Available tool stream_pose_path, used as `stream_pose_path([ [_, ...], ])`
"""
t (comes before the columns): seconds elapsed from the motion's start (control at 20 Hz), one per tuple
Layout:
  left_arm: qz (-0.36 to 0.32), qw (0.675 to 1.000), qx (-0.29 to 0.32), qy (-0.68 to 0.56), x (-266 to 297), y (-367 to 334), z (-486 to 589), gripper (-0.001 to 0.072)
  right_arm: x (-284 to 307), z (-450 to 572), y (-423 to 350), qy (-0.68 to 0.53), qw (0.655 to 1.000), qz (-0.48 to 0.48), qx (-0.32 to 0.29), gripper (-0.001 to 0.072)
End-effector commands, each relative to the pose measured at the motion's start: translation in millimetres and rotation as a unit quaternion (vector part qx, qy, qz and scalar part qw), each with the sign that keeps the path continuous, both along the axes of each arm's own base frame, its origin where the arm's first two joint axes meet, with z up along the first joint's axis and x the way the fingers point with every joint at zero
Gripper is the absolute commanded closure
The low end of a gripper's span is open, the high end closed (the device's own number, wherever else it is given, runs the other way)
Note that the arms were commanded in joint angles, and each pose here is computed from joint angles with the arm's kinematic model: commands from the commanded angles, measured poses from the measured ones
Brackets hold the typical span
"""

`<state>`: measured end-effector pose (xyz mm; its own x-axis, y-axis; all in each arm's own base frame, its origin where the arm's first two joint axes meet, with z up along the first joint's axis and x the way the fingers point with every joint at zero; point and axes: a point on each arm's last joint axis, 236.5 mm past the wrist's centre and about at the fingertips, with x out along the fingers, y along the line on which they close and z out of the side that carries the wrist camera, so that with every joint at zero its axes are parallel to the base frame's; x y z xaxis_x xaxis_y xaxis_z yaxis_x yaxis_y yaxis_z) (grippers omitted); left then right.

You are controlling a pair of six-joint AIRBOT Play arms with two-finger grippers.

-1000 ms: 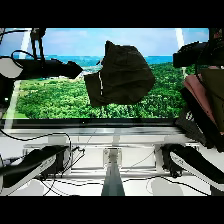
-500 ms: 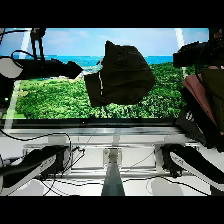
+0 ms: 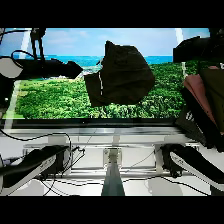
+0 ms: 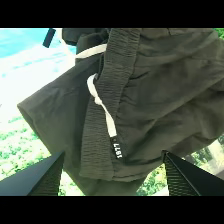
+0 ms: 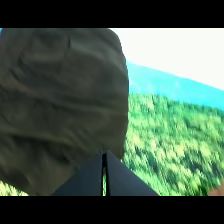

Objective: Fold the clothes and pants, and hang the long-sleeved shirts on hangers.

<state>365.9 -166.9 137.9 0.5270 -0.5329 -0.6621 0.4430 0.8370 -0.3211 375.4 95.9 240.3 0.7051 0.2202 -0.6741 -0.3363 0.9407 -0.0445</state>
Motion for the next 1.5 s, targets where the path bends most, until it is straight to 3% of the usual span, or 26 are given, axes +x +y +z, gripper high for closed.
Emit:
stream_pose_path([
  [0.0, -0.001, 1.0, -0.003, 0.0, -0.3, -1.2, 0.7, 0.001, 9.5, 18.9, 27.0, -0.033, 0.997, 0.018, 0.067, 0.0678],
  [0.15, 0.0, 1.0, -0.003, 0.0, 0.2, -0.9, 1.0, 0.001, 11.6, 8.4, 64.8, -0.006, 0.991, 0.066, 0.117, 0.0678],
  [0.3, 0.004, 1.0, -0.005, -0.007, 2.7, -0.2, 4.1, 0.0012, 8.5, -48.4, 115.6, 0.078, 0.984, 0.125, 0.101, 0.0678],
  [0.35, 0.012, 1.0, -0.009, -0.01, 4.8, 2.7, 7.0, 0.004, 4.0, -72.9, 137.7, 0.111, 0.979, 0.149, 0.09, 0.0678],
  [0.45, 0.04, 0.999, -0.023, -0.028, 9.5, 13.9, 22.4, 0.022, -8.2, -126.4, 185.1, 0.157, 0.962, 0.217, 0.047, 0.0678],
  [0.5, 0.054, 0.997, -0.026, -0.044, 10.7, 23.4, 33.5, 0.0228, -15.1, -153.5, 204.4, 0.172, 0.953, 0.251, 0.017, 0.067],
  [0.55, 0.07, 0.995, -0.028, -0.064, 10.4, 35.3, 47.1, 0.0228, -23.4, -182.2, 222.7, 0.19, 0.943, 0.275, -0.009, 0.0601],
  [0.65, 0.106, 0.989, -0.03, -0.103, 4.8, 63.5, 75.3, 0.0228, -44.0, -228.9, 255.5, 0.22, 0.924, 0.309, -0.04, 0.034],
  [0.85, 0.167, 0.971, -0.024, -0.166, -14.1, 109.5, 119.4, 0.0227, -67.3, -278.7, 306.3, 0.195, 0.908, 0.36, -0.09, 0.0306],
  [0.9, 0.177, 0.968, -0.023, -0.176, -18.0, 116.3, 126.0, 0.0227, -70.3, -285.4, 314.7, 0.178, 0.903, 0.376, -0.107, 0.0207],
  [0.95, 0.183, 0.966, -0.022, -0.182, -20.6, 120.2, 129.9, 0.0227, -71.5, -289.6, 321.1, 0.157, 0.897, 0.393, -0.128, 0.0164],
  [1.15, 0.186, 0.965, -0.019, -0.185, -22.2, 122.7, 131.2, 0.0227, -60.3, -291.8, 338.5, 0.083, 0.888, 0.419, -0.171, 0.022],
  [1.45, 0.186, 0.965, -0.02, -0.184, -22.2, 122.6, 131.1, 0.0227, -41.3, -321.1, 316.6, 0.097, 0.882, 0.408, -0.213, 0.0221],
])
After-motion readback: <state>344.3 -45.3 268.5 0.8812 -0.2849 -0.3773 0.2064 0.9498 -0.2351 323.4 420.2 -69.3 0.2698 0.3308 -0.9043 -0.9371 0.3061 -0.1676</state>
